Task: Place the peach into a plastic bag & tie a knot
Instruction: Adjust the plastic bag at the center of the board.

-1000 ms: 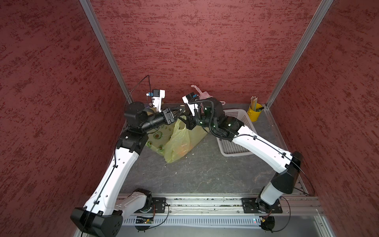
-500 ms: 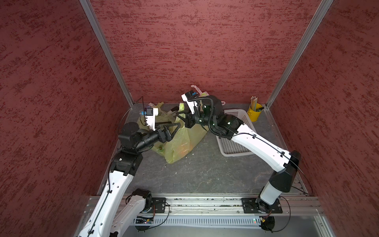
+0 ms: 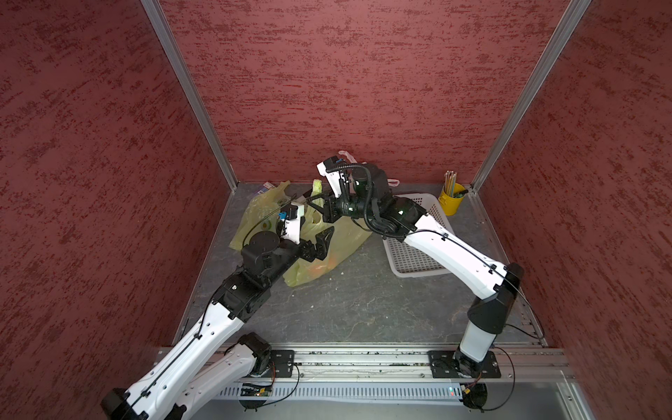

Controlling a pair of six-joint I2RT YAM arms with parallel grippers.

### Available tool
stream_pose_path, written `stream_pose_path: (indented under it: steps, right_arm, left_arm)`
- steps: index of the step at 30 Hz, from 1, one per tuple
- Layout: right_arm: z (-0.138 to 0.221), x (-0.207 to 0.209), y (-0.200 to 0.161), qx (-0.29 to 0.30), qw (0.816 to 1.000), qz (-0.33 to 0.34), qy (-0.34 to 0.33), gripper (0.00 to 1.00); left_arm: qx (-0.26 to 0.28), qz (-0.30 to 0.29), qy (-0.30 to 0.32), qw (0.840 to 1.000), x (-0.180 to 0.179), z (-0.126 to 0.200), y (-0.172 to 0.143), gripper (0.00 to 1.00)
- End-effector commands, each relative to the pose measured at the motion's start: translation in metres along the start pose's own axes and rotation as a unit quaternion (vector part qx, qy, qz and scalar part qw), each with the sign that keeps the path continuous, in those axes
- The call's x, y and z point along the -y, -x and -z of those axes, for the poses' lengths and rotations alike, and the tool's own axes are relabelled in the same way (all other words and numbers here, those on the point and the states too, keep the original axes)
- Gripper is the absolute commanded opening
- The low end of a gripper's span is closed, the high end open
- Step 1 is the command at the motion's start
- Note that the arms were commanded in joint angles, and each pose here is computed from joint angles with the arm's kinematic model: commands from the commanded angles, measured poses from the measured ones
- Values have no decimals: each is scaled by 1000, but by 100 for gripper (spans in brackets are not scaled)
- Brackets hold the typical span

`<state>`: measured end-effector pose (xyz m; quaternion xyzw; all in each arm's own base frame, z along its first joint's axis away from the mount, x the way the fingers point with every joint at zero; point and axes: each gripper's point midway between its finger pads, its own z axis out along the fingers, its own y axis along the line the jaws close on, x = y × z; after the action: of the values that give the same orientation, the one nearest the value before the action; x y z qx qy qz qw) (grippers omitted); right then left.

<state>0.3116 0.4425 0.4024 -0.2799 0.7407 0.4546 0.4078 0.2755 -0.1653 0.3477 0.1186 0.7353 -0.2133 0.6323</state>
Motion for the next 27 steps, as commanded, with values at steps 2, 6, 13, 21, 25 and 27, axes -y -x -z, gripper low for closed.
stream_pose_path:
  steps: [2,6,13,21,25,27]
  right_arm:
    - [-1,-9,3,-2,1000,-11,16,0]
    - [-1,-9,3,-4,1000,-12,18,0]
    - [1,-9,1,-5,1000,-15,16,0]
    - [4,-6,1,-3,1000,-15,5,0]
    - [5,-7,4,1,1000,-15,6,0]
    - [6,-8,6,3,1000,-14,6,0]
  left_arm:
    - [50,-50,70,995,-19,2,22,100]
    - [46,-50,54,996,-13,-10,24,100]
    - [46,-22,9,999,0,-25,24,87]
    - [57,0,-23,998,7,-23,20,44]
    - [49,9,-33,998,6,-22,16,25]
    - [46,14,-37,998,4,-22,15,18]
